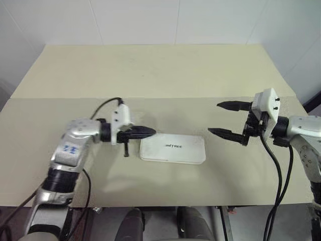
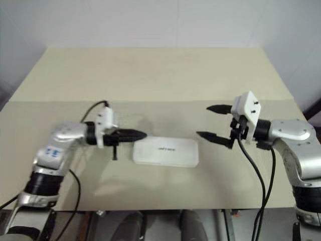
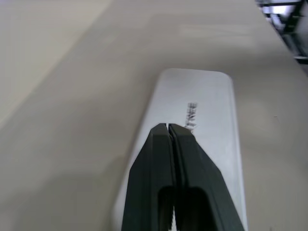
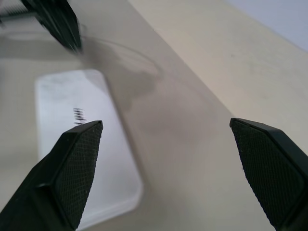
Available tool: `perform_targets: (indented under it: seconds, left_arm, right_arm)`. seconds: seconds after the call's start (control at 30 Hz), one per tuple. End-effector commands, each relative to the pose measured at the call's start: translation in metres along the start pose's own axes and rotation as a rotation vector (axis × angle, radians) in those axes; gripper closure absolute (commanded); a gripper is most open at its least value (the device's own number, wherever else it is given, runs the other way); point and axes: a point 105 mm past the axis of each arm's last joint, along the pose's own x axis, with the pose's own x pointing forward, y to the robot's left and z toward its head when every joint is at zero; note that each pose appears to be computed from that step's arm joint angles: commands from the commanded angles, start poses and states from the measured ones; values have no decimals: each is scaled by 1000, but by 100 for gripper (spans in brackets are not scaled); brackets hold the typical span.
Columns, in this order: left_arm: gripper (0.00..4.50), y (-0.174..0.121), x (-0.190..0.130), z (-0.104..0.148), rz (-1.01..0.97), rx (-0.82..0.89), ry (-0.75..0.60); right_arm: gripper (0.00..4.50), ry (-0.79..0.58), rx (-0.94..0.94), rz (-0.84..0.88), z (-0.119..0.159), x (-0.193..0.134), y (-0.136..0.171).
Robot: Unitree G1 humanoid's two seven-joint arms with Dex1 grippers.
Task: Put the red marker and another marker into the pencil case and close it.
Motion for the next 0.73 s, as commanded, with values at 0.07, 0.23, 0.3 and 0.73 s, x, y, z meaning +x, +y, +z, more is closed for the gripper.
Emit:
perform_targets:
  seconds: [0.07,0.23,0.3,0.73]
  left_arm:
    - [286,10,-47,36,191,92,-59]
    - [120,-3,-83,28,284,70,25]
    - [48,-8,-101,21,327,59,70]
    - [3,-2,-115,12,383,110,109]
  right_arm:
    - [0,31,-104,27,-9,-11,-2]
    - [0,73,-107,38,-21,-21,-4]
    - [0,81,-107,-2,-21,-26,-13]
    - [0,159,-108,46,-32,-32,-20]
